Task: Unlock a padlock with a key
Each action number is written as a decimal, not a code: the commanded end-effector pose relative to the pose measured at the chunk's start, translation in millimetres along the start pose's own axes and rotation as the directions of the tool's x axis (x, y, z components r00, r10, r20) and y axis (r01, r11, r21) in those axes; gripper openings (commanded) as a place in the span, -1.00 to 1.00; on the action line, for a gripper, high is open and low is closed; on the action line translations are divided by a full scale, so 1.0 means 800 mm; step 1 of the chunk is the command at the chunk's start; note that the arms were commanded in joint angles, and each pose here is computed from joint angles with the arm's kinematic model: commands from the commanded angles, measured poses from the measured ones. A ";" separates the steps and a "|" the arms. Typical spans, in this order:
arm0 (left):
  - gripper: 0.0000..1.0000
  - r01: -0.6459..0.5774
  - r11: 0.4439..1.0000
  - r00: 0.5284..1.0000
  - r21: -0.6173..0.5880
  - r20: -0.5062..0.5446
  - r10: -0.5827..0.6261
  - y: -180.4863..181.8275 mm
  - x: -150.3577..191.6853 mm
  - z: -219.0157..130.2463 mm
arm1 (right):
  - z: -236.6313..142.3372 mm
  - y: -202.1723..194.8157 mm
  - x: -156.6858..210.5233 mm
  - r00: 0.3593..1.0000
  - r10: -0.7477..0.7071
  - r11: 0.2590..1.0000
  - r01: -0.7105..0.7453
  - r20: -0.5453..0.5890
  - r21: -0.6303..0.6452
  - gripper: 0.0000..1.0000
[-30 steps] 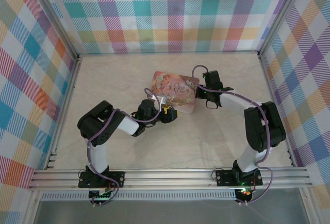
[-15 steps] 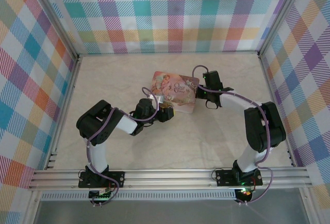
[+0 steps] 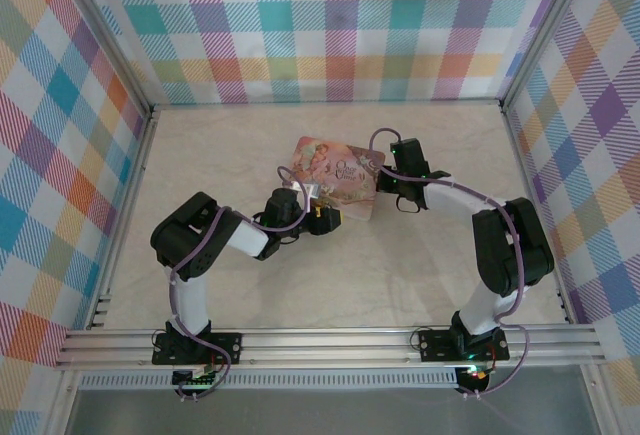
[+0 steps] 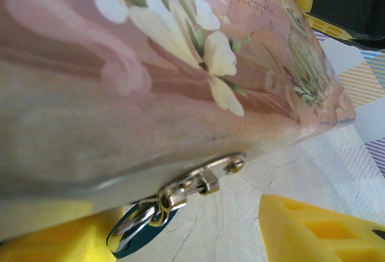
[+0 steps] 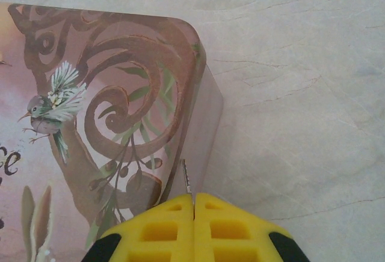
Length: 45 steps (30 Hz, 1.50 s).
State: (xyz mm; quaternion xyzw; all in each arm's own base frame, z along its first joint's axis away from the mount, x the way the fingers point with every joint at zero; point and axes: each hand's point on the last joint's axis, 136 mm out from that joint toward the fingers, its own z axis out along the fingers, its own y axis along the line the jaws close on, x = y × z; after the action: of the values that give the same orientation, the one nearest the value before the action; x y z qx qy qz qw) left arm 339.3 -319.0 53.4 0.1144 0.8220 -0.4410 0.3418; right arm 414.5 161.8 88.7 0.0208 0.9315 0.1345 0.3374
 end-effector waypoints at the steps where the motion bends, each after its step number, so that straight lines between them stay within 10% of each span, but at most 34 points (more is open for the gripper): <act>1: 0.16 0.000 1.000 1.000 0.005 0.016 -0.001 0.000 -0.004 0.000 | -0.004 0.016 0.019 0.999 -0.016 0.999 0.015 -0.038 -0.042 -1.00; 45: -0.55 0.026 0.999 1.000 -0.022 -0.016 -0.026 0.020 -0.014 -0.019 | -0.004 0.017 0.026 0.999 -0.005 0.998 0.003 -0.039 -0.056 -1.00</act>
State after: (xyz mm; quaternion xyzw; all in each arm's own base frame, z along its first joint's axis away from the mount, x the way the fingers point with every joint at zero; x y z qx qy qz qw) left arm 345.5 -295.3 50.7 0.0918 0.8345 -0.4323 0.3291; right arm 400.1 169.1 74.7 0.0100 0.9381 0.1409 0.3162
